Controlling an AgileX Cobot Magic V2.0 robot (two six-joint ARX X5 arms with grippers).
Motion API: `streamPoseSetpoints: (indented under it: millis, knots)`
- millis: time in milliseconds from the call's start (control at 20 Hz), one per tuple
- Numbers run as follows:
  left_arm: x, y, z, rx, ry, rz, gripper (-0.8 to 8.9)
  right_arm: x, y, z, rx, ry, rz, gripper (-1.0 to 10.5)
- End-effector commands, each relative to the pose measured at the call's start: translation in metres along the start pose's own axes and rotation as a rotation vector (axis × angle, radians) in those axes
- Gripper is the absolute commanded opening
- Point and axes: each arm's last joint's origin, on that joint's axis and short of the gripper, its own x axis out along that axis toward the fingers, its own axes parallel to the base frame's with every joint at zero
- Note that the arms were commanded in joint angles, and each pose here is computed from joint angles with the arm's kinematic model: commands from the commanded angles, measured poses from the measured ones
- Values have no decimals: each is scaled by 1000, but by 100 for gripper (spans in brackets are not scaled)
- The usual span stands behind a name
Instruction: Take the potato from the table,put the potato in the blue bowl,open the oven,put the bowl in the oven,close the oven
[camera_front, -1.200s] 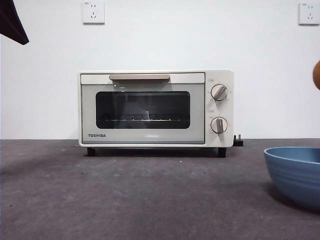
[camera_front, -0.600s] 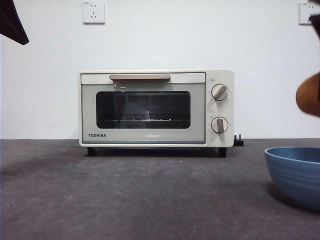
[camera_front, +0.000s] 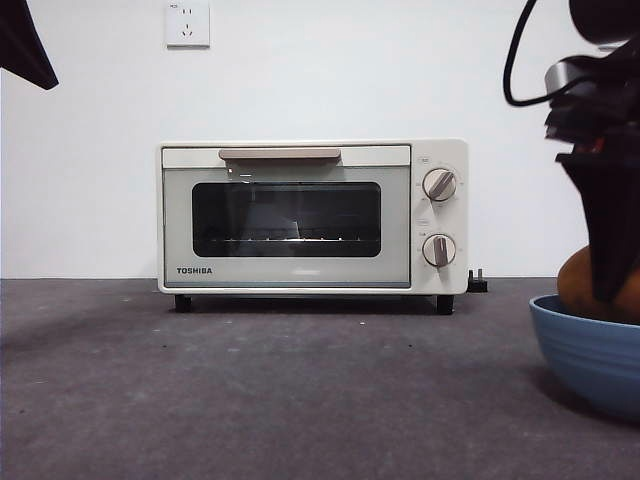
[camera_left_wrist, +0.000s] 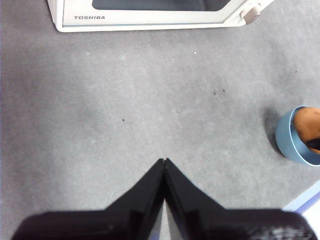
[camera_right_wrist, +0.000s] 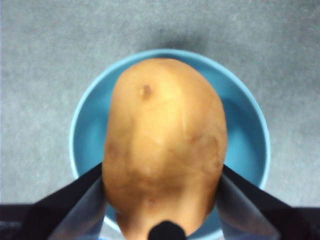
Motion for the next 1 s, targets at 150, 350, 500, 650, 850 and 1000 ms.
streamPoseSetpoints:
  millis: [150, 350, 500, 650, 850, 1000]
  knots:
    - [1, 0, 0, 10, 2, -6, -5, 5, 0, 1, 17, 6, 0, 389]
    - [1, 0, 0, 10, 1, -6, -5, 5, 0, 1, 16, 0, 1, 641]
    - [1, 0, 1, 11, -1, -6, -5, 5, 1, 2, 16, -9, 3, 637]
    - [1, 0, 1, 11, -2, -6, -5, 4, 1, 2, 16, -1, 8, 634]
    - [4, -6, 8, 53, -61, -24, -6, -19, 8, 1, -7, -27, 38, 501]
    - [14, -16, 17, 55, -114, -64, -6, -64, 15, -6, -19, -164, 86, 61]
